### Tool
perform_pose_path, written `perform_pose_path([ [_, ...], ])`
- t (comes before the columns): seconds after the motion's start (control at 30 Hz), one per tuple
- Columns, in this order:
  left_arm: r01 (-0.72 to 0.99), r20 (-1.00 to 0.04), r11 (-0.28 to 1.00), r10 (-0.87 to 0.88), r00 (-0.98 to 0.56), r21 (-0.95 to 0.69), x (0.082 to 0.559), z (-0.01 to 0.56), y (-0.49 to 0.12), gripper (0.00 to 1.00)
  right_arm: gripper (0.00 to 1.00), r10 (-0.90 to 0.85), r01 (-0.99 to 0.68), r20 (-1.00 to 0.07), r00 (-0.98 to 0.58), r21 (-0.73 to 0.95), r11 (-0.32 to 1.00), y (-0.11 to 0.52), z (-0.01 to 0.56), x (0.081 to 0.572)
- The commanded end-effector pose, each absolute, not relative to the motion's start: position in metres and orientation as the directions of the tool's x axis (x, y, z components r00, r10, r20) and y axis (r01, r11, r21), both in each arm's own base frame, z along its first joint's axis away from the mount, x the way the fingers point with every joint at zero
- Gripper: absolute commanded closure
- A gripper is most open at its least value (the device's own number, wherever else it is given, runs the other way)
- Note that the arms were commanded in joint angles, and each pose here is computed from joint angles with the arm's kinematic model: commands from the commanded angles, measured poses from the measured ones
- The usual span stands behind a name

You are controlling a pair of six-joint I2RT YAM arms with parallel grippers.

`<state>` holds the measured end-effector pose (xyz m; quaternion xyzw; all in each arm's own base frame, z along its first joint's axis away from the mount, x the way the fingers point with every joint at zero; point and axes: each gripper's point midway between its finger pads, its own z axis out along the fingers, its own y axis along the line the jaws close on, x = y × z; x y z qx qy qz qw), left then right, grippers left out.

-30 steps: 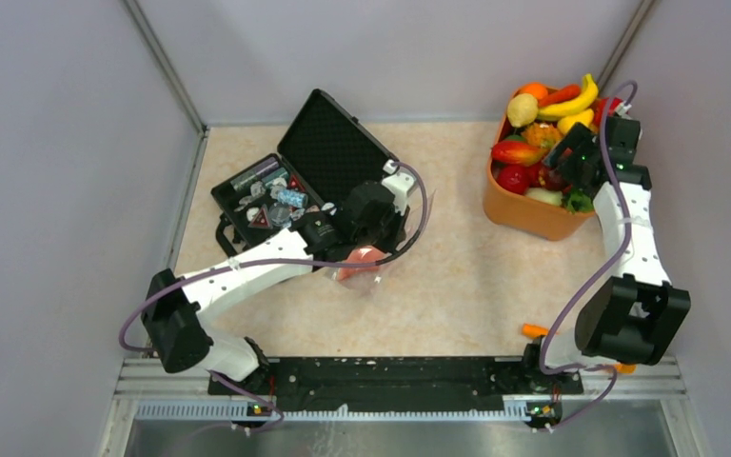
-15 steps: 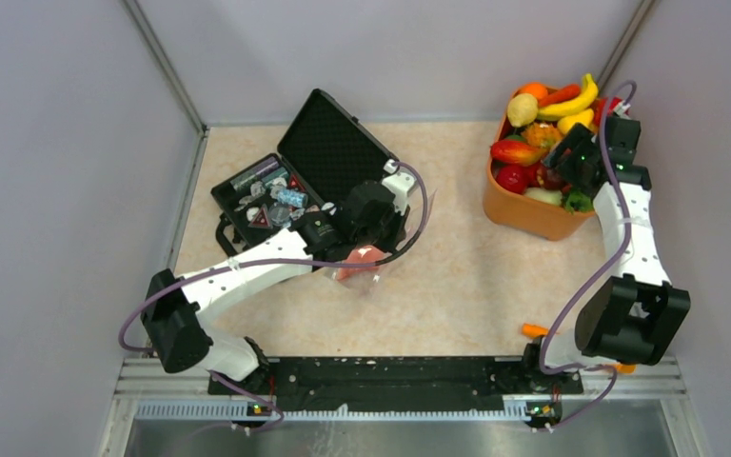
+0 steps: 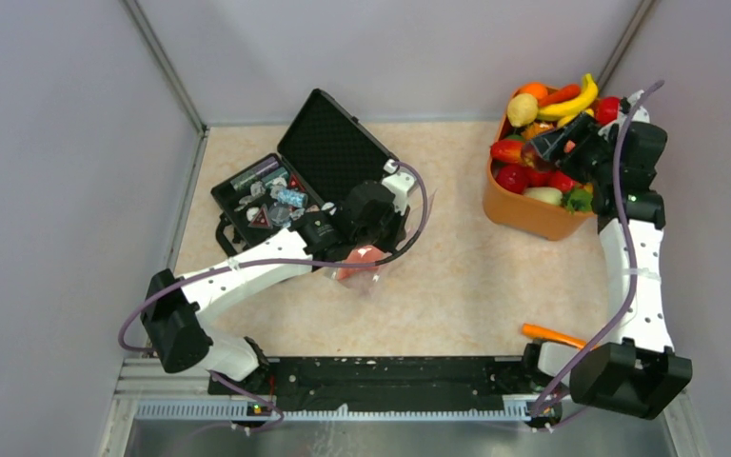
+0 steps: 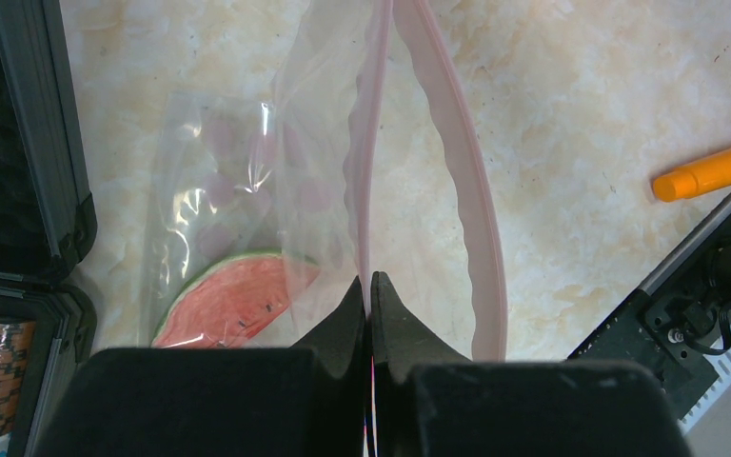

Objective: Place the food in the zip-top bag and seal the zipper
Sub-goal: Pick up the fake fruit from the bin, then place the fake fruit in the zipper food storage bag.

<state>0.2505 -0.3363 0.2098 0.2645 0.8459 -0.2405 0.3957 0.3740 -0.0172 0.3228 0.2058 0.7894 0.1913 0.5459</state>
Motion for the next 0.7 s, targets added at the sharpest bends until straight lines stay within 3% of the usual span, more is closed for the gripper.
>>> perform_pose_path([
  [0.0,0.654,-0.832,0.723,0.211,-0.513,-0.221,0.254,0.231,-0.346,1.0,0.74,0.573,-0.186,-0.709,-0.412,0.681,0.709,0.056,0.341,0.35],
  [0.3,0.646,-0.829,0.726,0.196,-0.523,-0.236,0.254,0.232,-0.348,1.0,0.75,0.55,-0.38,-0.659,-0.513,0.749,0.543,0.152,0.331,0.298],
  [0.67,0.63,-0.823,0.734,0.179,-0.539,-0.253,0.256,0.23,-0.352,1.0,0.76,0.496,-0.412,-0.598,-0.629,0.798,0.44,0.209,0.314,0.276],
])
